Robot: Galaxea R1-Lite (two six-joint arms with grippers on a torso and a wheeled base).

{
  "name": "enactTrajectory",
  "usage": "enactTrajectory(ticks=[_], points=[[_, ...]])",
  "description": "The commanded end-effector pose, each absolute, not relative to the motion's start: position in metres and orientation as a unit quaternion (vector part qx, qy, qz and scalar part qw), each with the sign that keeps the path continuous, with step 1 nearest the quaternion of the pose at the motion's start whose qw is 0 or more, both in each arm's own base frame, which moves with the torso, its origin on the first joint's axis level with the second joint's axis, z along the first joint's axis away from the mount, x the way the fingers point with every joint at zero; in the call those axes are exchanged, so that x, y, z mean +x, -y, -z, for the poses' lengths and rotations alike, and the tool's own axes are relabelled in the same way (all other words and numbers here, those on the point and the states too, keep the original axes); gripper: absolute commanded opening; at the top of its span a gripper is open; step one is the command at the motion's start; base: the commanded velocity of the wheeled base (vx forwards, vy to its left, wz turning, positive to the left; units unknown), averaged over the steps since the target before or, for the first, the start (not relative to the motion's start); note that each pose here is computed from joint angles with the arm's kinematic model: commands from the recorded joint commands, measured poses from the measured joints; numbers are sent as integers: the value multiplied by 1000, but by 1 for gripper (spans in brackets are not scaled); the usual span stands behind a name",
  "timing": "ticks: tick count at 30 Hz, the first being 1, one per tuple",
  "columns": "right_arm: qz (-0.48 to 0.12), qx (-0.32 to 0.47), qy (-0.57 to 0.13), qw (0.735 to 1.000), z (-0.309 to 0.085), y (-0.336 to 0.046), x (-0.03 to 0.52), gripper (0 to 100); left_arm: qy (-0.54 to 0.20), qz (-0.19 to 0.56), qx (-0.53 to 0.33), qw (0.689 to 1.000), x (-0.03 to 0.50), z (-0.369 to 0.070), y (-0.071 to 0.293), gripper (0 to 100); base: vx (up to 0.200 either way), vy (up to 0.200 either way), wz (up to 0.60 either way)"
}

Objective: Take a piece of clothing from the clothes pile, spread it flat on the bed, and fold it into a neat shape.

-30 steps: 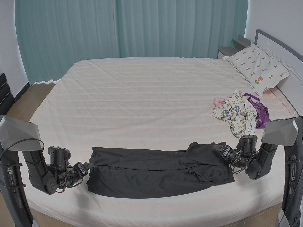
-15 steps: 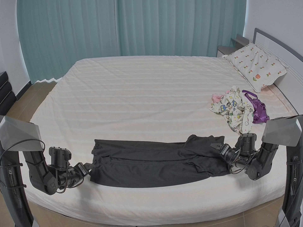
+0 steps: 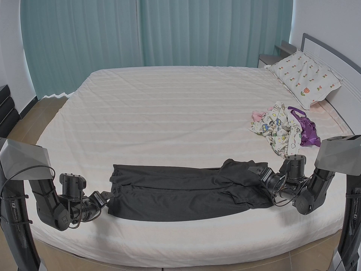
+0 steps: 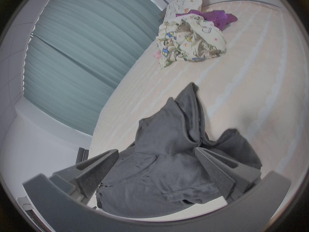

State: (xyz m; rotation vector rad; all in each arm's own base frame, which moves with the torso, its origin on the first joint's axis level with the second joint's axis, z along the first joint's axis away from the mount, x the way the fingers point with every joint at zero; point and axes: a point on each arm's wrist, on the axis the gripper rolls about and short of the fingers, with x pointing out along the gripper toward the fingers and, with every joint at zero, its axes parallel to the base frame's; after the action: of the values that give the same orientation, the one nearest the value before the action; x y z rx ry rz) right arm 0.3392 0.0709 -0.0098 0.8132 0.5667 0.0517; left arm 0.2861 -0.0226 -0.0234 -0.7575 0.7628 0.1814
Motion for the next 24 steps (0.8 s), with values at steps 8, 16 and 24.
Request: enactTrajectory(ticks=[8,16,24], points=[[-18,397,-255,882,0,-58,343,100,-365,-88,-360,854,288,27,23,100,0,0,0],[-59,393,-258,881,12,-88,348,100,-364,-88,-361,854,289,27,23,100,0,0,0],[-75,386,-272,878,25,-105,351,100,-362,-88,-362,855,290,27,22,100,0,0,0]])
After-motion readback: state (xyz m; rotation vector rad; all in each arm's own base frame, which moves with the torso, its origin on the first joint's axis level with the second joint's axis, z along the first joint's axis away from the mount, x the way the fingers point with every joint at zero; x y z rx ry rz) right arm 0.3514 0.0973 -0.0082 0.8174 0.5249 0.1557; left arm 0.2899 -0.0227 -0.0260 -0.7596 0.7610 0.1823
